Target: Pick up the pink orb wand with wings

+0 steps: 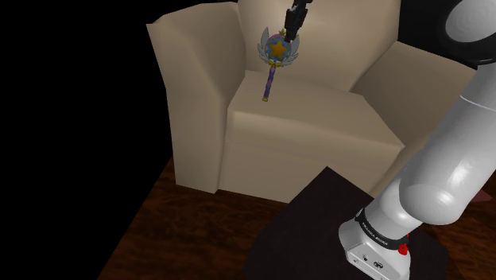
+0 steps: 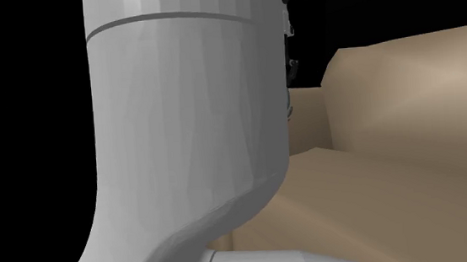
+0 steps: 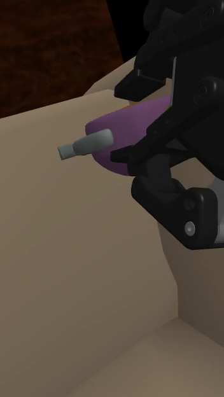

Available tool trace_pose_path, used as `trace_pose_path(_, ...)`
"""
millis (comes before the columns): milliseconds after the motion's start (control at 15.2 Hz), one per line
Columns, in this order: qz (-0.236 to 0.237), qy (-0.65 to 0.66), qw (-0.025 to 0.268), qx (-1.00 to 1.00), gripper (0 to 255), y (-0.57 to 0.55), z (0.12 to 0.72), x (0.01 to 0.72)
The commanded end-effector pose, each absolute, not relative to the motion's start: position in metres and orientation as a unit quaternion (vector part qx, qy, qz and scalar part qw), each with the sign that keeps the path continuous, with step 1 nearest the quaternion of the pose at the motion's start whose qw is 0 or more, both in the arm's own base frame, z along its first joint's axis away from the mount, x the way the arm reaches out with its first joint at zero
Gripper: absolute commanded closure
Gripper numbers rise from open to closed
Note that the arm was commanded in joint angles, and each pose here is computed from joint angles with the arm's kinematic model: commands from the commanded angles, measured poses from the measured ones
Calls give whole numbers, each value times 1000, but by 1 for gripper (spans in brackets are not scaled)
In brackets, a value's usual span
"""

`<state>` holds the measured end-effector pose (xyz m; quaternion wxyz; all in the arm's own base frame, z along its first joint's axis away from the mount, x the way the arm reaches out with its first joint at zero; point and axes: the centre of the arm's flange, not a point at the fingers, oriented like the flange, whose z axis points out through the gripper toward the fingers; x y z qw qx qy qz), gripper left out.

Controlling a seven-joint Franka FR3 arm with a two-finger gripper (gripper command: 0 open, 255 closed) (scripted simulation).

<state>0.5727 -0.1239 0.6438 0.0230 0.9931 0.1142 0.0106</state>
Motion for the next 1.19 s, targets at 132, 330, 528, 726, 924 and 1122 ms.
trace_pose_path(132, 8, 115, 22, 993, 255, -124, 653, 573)
trace_pose_path(330, 8, 115, 22, 993, 255, -124, 668, 573)
trace_pose_path(528, 8, 115, 22, 993, 255, -124, 684, 573)
trace_pose_path(726, 8, 115, 22, 993, 255, -124, 700, 573)
trace_pose_path(924, 8, 115, 22, 993, 255, -124, 716, 573)
trace_pose_path(1122, 8, 115, 22, 993, 255, -124, 722, 573)
